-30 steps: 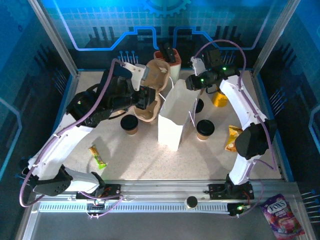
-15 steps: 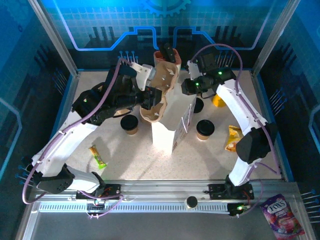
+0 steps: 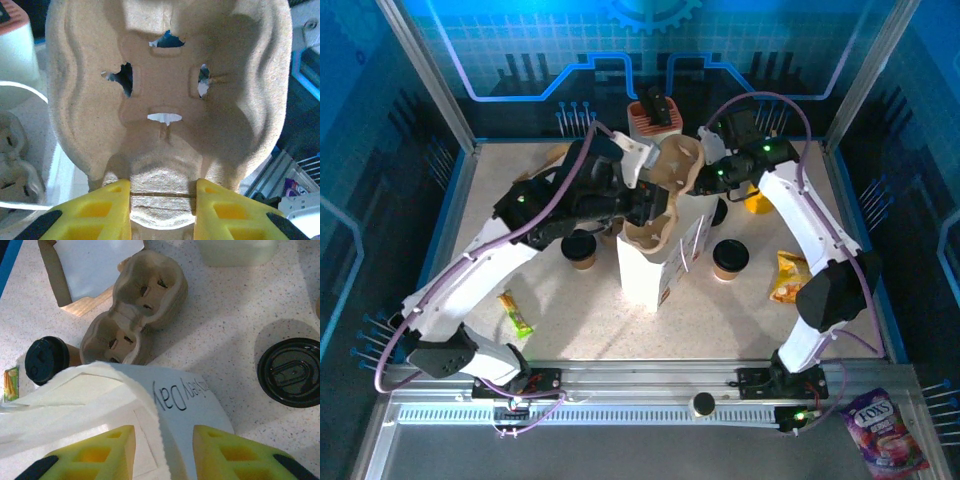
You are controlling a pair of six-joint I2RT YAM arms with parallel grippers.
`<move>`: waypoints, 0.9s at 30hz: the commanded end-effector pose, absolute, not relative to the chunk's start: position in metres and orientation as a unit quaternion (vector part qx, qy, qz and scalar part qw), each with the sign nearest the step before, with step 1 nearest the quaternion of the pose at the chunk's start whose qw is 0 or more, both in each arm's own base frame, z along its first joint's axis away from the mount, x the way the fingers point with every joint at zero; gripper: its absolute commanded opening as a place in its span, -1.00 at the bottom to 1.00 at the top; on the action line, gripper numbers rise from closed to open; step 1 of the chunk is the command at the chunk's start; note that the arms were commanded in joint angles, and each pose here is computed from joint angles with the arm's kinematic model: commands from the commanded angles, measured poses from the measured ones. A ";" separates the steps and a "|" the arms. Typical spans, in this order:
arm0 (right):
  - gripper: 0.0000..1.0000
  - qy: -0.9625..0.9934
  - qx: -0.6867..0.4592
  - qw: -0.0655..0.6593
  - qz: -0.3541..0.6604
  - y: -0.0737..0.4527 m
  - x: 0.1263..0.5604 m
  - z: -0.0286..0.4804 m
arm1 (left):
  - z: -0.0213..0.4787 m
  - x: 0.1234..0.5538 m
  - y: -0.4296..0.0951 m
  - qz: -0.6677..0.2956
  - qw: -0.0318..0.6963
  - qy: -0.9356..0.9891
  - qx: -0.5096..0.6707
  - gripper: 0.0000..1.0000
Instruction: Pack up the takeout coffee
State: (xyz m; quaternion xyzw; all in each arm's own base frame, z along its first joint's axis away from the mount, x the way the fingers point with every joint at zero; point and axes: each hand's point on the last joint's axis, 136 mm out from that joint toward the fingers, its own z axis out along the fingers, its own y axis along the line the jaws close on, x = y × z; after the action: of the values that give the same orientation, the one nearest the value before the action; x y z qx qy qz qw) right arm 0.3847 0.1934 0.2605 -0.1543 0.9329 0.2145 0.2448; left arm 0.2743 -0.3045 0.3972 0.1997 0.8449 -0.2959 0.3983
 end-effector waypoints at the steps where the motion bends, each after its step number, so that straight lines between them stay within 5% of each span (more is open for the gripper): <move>1: -0.29 0.927 -0.177 0.241 0.227 0.187 0.379 0.269 | 0.394 0.279 -0.313 -0.297 0.401 0.846 0.189 -0.39; 10: -0.27 0.922 -0.169 0.243 0.248 0.182 0.384 0.270 | 0.377 0.290 -0.323 -0.283 0.393 0.853 0.195 -0.40; 27: -0.79 0.919 -0.161 0.242 0.265 0.180 0.379 0.269 | 0.347 0.307 -0.322 -0.216 0.393 0.865 0.223 -0.40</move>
State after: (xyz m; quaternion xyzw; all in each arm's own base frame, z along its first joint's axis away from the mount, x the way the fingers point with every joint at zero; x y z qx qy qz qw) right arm 0.3855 0.1815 0.2604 -0.1615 0.9247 0.2516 0.2357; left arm 0.3052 -0.3230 0.3490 0.2093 0.8687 -0.2317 0.3845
